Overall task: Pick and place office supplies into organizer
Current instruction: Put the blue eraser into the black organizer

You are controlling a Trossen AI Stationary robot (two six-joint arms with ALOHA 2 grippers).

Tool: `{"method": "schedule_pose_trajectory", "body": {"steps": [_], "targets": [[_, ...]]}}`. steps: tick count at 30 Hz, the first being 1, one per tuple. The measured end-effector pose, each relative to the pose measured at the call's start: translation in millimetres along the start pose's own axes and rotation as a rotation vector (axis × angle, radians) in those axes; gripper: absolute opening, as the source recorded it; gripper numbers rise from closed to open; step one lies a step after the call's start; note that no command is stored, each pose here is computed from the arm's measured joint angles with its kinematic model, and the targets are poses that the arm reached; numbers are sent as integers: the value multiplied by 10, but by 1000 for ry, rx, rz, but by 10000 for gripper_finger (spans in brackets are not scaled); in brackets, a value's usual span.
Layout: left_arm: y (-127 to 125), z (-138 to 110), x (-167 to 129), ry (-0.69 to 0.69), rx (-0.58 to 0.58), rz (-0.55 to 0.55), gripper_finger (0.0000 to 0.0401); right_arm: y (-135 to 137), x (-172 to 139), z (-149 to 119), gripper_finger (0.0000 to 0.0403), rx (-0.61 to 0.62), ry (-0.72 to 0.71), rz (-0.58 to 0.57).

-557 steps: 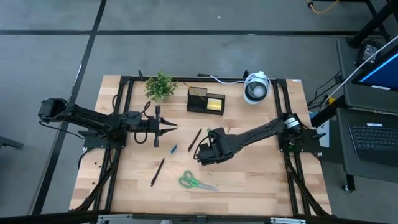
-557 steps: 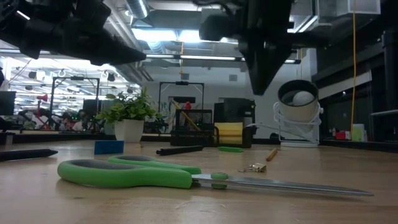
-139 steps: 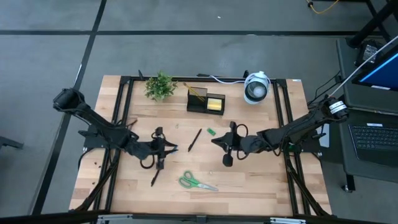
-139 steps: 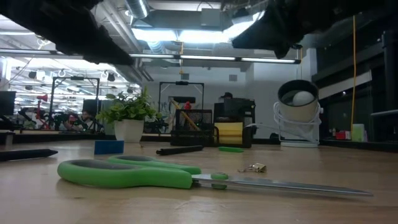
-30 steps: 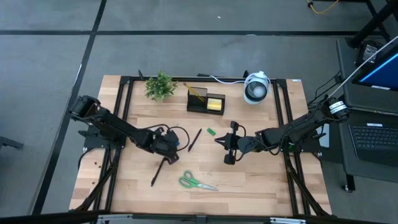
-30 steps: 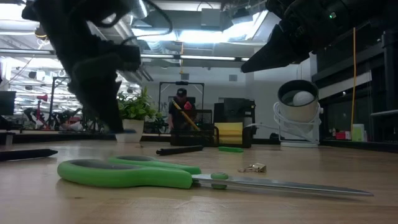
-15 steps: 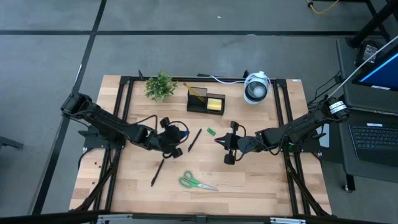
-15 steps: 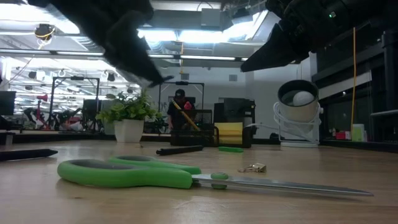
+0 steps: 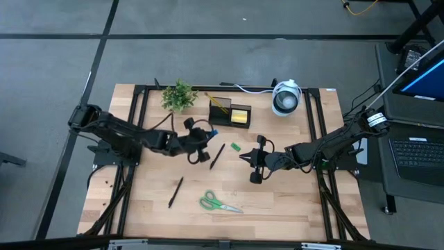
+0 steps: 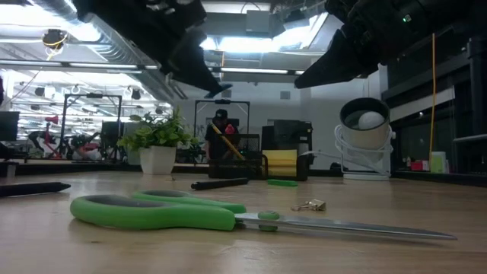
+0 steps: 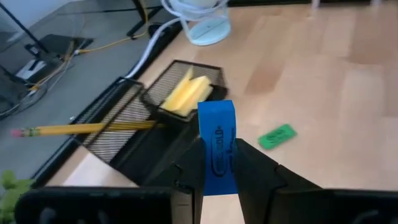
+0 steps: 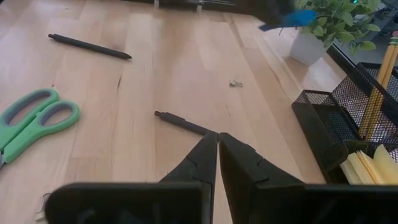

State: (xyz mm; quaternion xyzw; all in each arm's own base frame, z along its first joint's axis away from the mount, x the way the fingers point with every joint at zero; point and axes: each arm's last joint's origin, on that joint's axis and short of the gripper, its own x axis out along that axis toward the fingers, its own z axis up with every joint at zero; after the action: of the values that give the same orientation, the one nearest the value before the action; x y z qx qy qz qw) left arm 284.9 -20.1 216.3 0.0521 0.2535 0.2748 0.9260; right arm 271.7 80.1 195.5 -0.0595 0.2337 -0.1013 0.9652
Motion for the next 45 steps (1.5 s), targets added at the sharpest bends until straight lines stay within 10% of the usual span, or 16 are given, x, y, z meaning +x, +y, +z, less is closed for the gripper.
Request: {"method": "schedule_pose_trajectory", "body": {"steps": [21, 45], "targets": [[616, -162, 857, 63, 142, 23, 68, -57, 28, -13, 26, -3, 21, -22], [699, -565, 1290, 176, 177, 19, 69, -107, 52, -16, 26, 5, 29, -41]]}}
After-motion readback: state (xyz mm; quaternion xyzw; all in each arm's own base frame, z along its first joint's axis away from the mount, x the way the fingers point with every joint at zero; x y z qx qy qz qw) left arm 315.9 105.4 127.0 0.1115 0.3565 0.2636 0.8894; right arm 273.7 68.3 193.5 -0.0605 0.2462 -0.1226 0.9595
